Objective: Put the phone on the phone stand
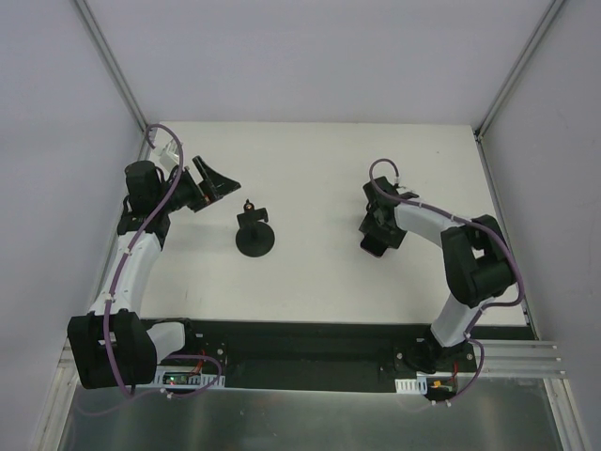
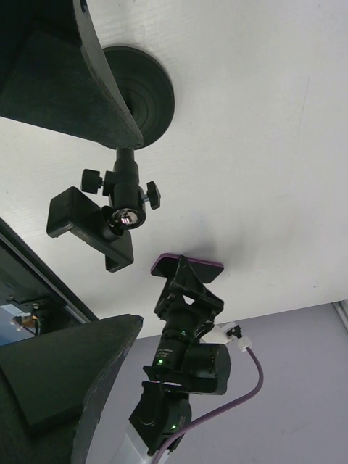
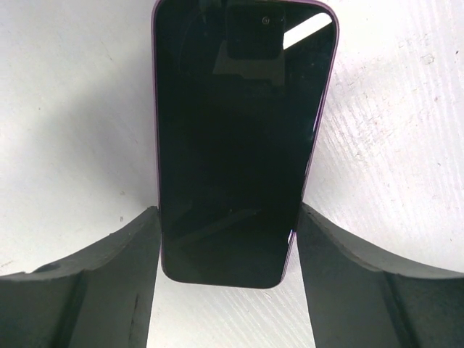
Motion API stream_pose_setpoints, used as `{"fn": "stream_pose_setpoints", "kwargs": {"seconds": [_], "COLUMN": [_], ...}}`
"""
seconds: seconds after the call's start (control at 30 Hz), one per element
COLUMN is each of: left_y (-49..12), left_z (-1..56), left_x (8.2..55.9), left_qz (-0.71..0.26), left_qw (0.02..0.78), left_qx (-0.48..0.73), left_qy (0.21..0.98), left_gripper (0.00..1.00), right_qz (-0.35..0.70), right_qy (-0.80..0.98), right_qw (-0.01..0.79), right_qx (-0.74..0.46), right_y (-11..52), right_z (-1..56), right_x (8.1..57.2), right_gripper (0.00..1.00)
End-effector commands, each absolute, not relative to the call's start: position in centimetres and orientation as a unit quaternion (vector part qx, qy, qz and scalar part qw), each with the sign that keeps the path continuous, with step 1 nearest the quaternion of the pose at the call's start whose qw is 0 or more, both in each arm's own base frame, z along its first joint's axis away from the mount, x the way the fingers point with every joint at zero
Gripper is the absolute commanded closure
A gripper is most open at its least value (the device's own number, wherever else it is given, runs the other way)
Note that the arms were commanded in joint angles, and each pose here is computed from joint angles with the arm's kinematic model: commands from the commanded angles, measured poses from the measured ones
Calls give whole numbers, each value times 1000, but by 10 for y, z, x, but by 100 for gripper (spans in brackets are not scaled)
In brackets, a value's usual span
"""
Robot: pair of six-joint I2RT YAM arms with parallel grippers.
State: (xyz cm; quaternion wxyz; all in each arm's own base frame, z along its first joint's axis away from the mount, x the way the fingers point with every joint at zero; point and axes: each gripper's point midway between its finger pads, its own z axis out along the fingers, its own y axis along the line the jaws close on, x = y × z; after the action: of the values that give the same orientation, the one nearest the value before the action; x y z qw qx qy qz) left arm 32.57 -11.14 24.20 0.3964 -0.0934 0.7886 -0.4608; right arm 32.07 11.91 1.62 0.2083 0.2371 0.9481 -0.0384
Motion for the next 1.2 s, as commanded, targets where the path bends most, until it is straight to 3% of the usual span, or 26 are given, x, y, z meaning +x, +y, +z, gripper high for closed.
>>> {"fn": "stream_pose_setpoints", "kwargs": {"seconds": [0.0, 0.03, 0.27, 0.33, 0.37, 0.7, 0.93, 1.07, 1.17], "left_y": [-112, -111, -111, -111, -111, -125, -167, -185, -213], "left_z": [255, 254, 246, 245, 244, 262, 305, 329, 329], "left_x": [326, 326, 328, 329, 329, 320, 289, 266, 251], "left_qz": [-469, -468, -467, -467, -465, -431, -468, -486, -498], "left_qw": [416, 417, 409, 407, 408, 457, 440, 446, 420], "left_qx": [-77, -79, -82, -83, -84, -28, 21, 46, 80], "left_qy": [775, 775, 780, 781, 782, 778, 766, 750, 754], "left_gripper": [4, 4, 5, 7, 7, 12, 12, 21, 19], "right_qz": [-32, -25, 2, 11, 17, 88, 91, 108, 125], "right_qy": [956, 956, 963, 964, 965, 952, 943, 931, 920], "right_qw": [171, 174, 186, 195, 203, 271, 304, 336, 361], "right_qx": [237, 236, 197, 182, 167, 111, 95, 90, 85], "right_y": [120, 121, 130, 133, 136, 154, 145, 145, 145], "right_z": [-6, -5, 0, 5, 6, 22, 34, 45, 55], "right_x": [291, 291, 285, 284, 286, 286, 279, 281, 280], "right_gripper": [49, 57, 81, 97, 99, 99, 99, 99, 99]}}
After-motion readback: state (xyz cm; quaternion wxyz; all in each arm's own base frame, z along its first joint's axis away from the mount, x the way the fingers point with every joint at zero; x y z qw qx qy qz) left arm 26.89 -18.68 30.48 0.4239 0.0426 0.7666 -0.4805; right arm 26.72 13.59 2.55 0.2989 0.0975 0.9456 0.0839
